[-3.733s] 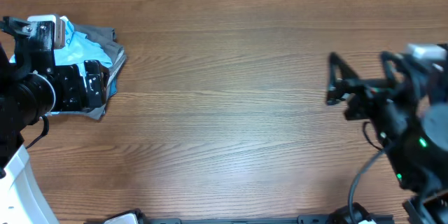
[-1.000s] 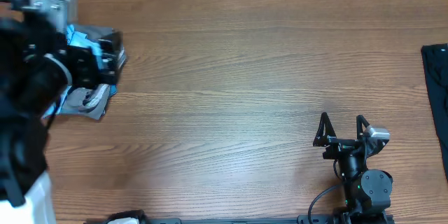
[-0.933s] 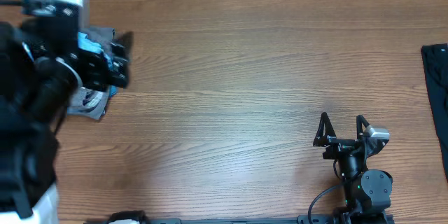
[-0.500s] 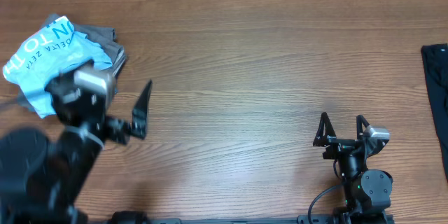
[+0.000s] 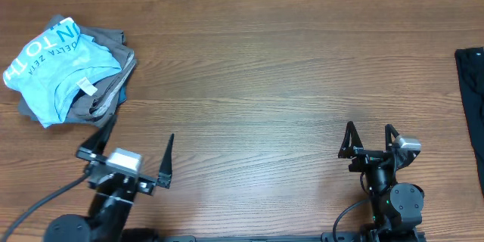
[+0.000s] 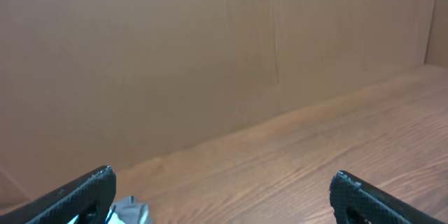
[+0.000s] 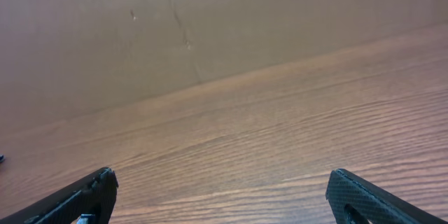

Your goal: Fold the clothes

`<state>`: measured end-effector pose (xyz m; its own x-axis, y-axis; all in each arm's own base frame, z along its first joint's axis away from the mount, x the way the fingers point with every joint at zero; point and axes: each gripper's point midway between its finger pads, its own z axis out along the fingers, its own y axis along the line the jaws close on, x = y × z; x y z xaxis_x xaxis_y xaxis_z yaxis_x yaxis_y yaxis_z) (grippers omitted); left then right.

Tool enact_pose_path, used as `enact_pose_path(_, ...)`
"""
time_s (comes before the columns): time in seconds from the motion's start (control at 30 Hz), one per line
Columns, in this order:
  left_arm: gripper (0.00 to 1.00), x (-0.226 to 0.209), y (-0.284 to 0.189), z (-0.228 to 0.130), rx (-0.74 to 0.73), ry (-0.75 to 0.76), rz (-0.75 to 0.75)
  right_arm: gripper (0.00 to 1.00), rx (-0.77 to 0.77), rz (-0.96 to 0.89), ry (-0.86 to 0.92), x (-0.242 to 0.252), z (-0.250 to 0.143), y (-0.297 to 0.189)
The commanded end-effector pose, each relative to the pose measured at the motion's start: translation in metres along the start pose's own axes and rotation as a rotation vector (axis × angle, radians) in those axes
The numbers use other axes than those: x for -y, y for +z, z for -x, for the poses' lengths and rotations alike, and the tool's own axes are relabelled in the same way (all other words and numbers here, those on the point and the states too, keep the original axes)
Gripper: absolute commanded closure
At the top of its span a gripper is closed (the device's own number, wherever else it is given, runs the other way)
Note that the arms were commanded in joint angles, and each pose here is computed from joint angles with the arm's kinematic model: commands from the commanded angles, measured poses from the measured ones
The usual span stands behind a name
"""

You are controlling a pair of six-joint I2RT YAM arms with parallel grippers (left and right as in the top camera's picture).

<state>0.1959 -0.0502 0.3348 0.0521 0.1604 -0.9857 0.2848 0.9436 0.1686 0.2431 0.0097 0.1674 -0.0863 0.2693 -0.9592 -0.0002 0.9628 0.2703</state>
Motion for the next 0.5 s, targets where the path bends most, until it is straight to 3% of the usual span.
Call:
enact_pose_path(0.0, 0.00, 0.005, -0.002, -0.025, 0.014, 0.022, 0.001, 0.00, 0.012, 0.003, 0.008, 0.000, 0.001, 0.000)
enact_pose_path(0.47, 0.00, 0.012, 0.028, -0.114, 0.013, -0.015, -0.002, 0.00, 0.012, 0.003, 0.008, 0.000, 0.001, 0.000)
